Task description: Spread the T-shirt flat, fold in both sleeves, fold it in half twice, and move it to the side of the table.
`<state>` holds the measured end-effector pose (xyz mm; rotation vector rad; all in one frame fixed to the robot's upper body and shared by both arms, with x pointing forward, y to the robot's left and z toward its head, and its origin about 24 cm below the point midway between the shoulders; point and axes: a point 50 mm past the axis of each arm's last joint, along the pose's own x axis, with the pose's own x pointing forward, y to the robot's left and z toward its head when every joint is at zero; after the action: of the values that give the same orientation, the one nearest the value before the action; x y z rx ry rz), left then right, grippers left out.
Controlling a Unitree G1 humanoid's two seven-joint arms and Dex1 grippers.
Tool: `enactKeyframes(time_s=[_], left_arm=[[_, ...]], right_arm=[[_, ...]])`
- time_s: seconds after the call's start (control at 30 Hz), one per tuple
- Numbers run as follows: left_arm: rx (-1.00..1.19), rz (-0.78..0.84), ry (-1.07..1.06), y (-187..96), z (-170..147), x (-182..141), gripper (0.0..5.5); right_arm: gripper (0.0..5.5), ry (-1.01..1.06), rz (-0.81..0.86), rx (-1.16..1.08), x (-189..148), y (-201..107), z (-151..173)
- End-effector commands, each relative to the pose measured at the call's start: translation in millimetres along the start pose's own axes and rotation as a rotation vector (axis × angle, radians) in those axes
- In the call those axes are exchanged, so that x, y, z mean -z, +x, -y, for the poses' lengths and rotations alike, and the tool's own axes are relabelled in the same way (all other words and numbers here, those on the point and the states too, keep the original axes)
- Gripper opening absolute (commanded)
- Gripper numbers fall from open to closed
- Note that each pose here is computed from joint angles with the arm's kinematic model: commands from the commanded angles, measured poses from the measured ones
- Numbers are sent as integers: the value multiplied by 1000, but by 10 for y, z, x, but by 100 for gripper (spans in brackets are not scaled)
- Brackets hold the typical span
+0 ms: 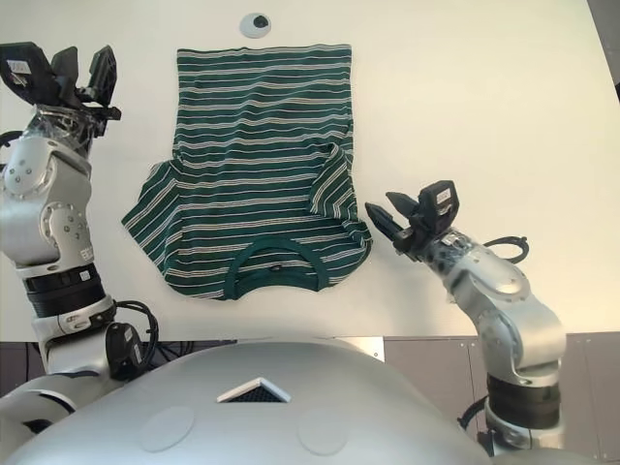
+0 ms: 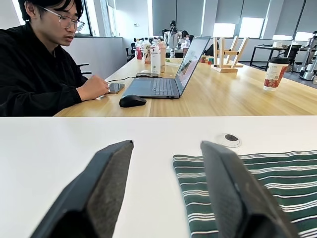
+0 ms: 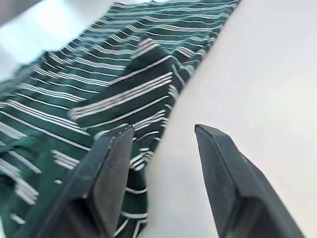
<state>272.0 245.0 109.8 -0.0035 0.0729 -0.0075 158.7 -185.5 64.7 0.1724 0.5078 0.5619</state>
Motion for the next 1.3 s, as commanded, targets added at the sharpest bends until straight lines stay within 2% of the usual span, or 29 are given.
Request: enactKeyframes(time_s=[0.03, 0.17, 0.5, 0.63, 0.77, 0.93, 1.07, 1.3], left_arm=[[9, 1, 1, 8, 25, -31, 250], [21, 3, 2, 29, 35, -54, 250], [17, -2, -3, 17, 32, -36, 250], [17, 0, -4, 16, 33, -40, 250], [16, -1, -4, 15, 28, -41, 250], [18, -2, -4, 27, 36, -39, 250], [21, -1, -3, 26, 44, -39, 250], [24, 2, -3, 43, 47, -49, 250]], right_arm=[[224, -13, -84, -50, 119, -28, -111], [224, -9, -122, -50, 237, -30, -165], [67, 151, -107, -56, 291, -32, -129], [2, 155, -125, -36, 305, -25, -98], [2, 191, -60, -9, 236, -43, -38], [94, 223, -32, -31, 194, -52, -41], [157, 195, -83, -21, 259, -67, -24], [157, 207, -125, 4, 415, -101, 19]])
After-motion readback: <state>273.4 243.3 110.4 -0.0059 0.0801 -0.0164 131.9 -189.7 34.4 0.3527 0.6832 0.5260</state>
